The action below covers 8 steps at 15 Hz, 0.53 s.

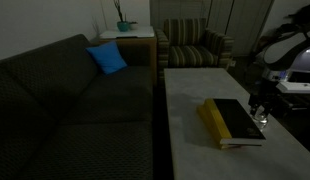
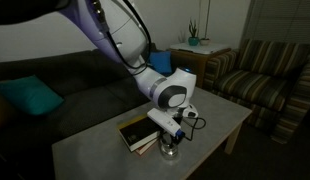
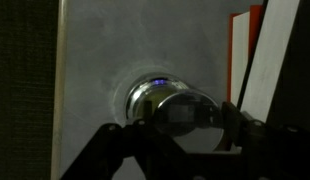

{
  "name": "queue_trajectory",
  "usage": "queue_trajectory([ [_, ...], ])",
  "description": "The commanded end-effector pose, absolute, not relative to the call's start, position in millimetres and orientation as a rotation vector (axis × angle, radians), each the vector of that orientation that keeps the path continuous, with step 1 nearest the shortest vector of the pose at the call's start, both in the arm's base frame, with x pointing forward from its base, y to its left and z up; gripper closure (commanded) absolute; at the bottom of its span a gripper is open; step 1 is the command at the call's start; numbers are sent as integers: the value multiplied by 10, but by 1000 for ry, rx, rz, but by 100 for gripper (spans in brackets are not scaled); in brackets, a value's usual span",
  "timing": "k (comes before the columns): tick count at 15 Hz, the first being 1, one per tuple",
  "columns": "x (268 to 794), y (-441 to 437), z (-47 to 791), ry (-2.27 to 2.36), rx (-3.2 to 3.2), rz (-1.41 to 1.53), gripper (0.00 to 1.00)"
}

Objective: Put the silver lid on top of the silver tin

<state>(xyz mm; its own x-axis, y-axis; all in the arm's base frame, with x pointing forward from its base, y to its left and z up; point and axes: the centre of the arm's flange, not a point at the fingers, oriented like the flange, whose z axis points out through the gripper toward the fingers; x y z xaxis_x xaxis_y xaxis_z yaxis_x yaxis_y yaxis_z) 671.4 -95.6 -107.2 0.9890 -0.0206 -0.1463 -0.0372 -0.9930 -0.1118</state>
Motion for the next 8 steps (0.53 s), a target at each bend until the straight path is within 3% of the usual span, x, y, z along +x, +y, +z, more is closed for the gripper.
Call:
queue_trajectory([
  [1, 6807, -949, -1077, 80, -3043, 213, 56],
  [8, 6795, -999, -1034, 304, -3102, 266, 56],
])
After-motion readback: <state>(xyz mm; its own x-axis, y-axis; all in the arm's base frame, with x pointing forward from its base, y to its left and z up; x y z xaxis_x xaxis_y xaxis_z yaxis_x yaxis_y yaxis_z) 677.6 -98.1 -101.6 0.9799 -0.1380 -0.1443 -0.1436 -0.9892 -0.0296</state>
